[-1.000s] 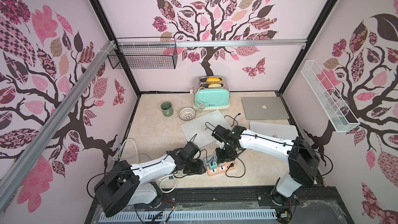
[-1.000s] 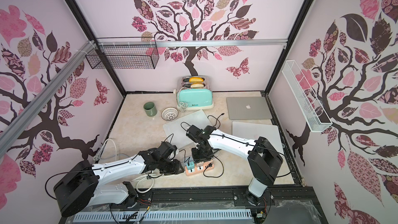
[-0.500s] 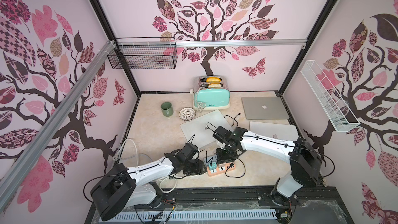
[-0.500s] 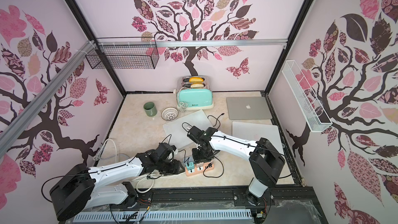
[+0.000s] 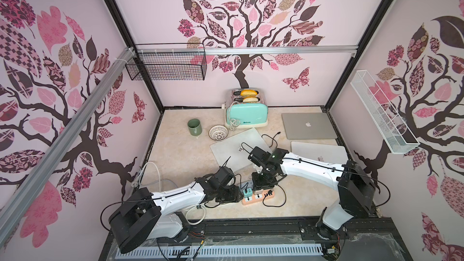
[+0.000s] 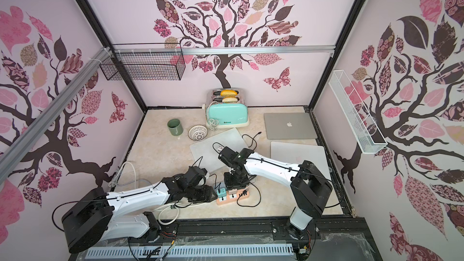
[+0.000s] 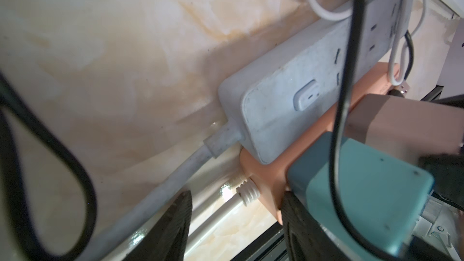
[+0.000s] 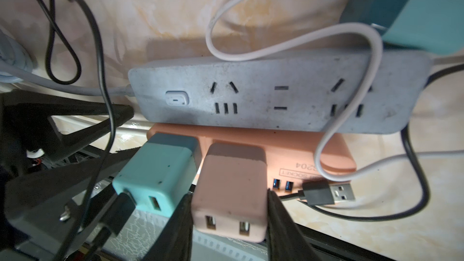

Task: Unplug the laptop charger
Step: Remove the plug from the socket.

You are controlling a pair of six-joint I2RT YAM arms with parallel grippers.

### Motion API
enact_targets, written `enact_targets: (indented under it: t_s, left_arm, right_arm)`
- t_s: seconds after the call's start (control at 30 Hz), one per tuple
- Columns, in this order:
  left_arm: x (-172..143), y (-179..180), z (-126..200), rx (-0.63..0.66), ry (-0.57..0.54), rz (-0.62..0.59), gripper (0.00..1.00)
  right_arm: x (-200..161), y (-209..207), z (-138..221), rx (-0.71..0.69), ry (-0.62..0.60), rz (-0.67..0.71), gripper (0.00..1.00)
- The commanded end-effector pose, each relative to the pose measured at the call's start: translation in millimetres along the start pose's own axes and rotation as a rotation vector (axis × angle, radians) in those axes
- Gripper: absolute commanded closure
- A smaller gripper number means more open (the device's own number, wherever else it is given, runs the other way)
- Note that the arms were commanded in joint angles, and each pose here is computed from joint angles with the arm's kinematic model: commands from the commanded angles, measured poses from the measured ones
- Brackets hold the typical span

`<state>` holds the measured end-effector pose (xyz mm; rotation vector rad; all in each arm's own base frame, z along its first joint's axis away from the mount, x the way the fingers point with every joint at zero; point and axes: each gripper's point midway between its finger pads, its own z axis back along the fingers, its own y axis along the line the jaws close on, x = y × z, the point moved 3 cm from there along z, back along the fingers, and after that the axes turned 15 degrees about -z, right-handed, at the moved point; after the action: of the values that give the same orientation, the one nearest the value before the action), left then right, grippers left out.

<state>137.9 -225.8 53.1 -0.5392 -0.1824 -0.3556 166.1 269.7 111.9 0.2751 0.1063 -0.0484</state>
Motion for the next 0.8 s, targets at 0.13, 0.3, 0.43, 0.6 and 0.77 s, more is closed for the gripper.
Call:
enact_targets:
  t_s: [0.13, 0.3, 0.43, 0.6, 0.77]
  left_arm:
    - [-24.2, 43.7, -9.4, 0.247, 0.089, 0.017, 0.41]
    - [-31.4, 49.4, -14.5, 0.268, 0.128, 0.009, 0.41]
    - [-35.3, 51.6, -16.2, 0.281, 0.148, -0.005, 0.41]
    - [-37.3, 53.4, -17.3, 0.290, 0.165, -0.014, 0.41]
    - [-40.4, 56.1, -18.3, 0.300, 0.181, -0.020, 0.41]
  right_arm:
    - [-3.4, 24.4, 16.1, 0.133, 0.001, 0.022, 0.91]
    - [-1.1, 42.7, 35.4, 0.263, -0.052, 0.047, 0.91]
    - [-0.4, 51.6, 48.2, 0.317, -0.077, 0.067, 0.92]
    - [0.9, 56.6, 57.5, 0.367, -0.115, 0.081, 0.93]
    - [4.3, 49.2, 53.7, 0.327, -0.110, 0.029, 0.93]
